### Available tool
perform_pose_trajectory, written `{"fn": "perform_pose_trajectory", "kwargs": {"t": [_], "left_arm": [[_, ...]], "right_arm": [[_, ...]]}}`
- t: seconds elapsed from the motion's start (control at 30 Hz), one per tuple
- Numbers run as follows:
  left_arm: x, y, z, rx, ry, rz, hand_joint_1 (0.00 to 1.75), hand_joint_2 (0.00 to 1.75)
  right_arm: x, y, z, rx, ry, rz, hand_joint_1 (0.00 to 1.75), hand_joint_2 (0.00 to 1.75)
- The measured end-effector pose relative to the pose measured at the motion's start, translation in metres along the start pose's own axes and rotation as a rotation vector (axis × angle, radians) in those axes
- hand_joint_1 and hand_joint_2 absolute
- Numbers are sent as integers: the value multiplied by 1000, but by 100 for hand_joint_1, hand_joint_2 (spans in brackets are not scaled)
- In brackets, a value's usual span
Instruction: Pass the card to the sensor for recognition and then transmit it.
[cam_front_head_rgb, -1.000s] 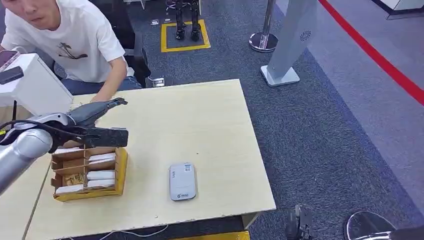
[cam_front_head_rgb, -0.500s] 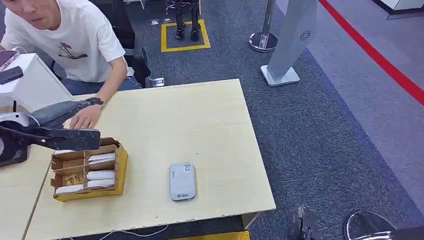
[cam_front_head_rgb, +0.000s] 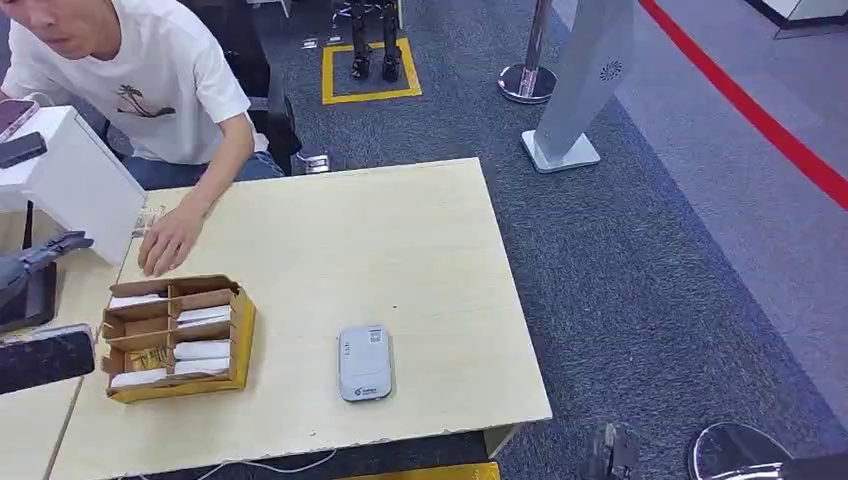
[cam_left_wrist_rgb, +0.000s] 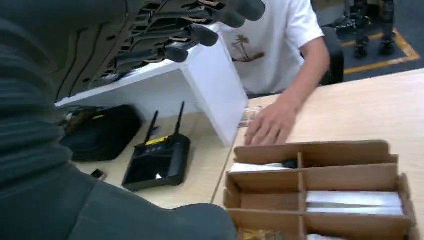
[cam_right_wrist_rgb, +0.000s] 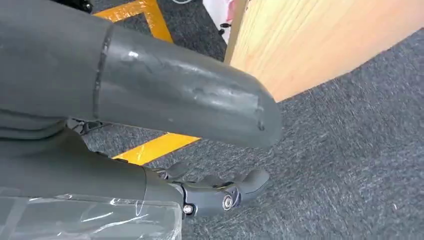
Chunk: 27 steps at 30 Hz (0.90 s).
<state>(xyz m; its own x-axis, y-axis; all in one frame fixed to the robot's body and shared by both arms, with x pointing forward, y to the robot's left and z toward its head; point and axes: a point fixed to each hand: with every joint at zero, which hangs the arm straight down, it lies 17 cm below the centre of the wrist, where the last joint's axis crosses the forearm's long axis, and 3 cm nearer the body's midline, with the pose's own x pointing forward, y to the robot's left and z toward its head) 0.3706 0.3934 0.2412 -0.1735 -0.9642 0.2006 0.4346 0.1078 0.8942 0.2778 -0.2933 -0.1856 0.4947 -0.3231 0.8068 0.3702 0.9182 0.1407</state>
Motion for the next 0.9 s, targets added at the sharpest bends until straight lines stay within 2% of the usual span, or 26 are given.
{"fn": "perform_pose_trajectory", "kwargs": {"t": [0.23, 0.43, 0.67, 0.9], "left_arm": [[-3, -34, 39, 26, 45, 3, 0, 175], [5, -65, 59, 5, 54, 26, 0, 175], [13, -93, 64, -17, 43, 71, 0, 175], [28, -144, 40, -91, -38, 129, 0, 175]], "right_arm": [[-4, -11, 4, -30, -4, -19, 0, 0], [-7, -17, 5, -43, 0, -23, 0, 0], [-7, -20, 6, -51, 1, -26, 0, 0], [-8, -18, 5, -39, 5, -9, 0, 0]]}}
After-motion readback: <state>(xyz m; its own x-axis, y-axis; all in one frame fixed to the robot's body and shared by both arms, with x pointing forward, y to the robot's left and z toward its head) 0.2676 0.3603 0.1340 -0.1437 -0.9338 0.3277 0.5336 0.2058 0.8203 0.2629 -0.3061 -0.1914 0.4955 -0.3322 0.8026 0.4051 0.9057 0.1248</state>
